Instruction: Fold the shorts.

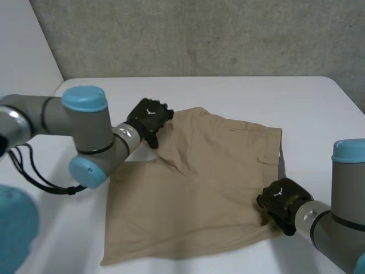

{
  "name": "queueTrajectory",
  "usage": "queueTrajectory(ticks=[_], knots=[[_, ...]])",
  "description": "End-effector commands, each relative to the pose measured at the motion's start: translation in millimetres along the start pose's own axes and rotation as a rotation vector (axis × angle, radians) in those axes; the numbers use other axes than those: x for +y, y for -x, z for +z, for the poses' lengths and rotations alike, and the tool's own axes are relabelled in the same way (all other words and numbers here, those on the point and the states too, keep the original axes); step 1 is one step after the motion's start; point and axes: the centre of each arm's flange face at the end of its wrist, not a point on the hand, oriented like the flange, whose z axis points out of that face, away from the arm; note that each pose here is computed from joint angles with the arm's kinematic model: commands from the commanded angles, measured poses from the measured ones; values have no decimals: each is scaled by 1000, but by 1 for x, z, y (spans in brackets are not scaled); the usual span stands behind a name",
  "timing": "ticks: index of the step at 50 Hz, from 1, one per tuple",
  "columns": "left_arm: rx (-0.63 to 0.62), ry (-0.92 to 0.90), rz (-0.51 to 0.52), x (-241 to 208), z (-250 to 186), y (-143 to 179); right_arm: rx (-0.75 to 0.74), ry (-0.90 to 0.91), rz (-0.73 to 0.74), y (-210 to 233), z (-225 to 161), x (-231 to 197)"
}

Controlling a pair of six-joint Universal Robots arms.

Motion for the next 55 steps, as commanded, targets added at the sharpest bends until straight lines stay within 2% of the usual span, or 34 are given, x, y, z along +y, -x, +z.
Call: queueTrajectory(ticks=[1,7,16,21,28,36,44,50,55], knots=[[-1,105,74,37,24,7,-2,8,4,1,3,3],[-67,168,95,43,19,13,9,1,4,-2,5,2],[-231,214,111,37,-14,33,11,-3,1,-2,4,1],[-223,212,113,40,-25,23,11,-3,-2,-2,4,1],[-267,97,104,0,-32,41,9,-2,-4,0,4,1],[-171,-54,7,-20,-16,50,7,2,-1,0,3,2],[-108,74,-38,25,2,48,3,5,-3,2,3,3],[-73,163,-9,47,3,42,10,1,-3,1,5,3],[-134,225,54,54,-1,48,11,2,-2,0,5,3]])
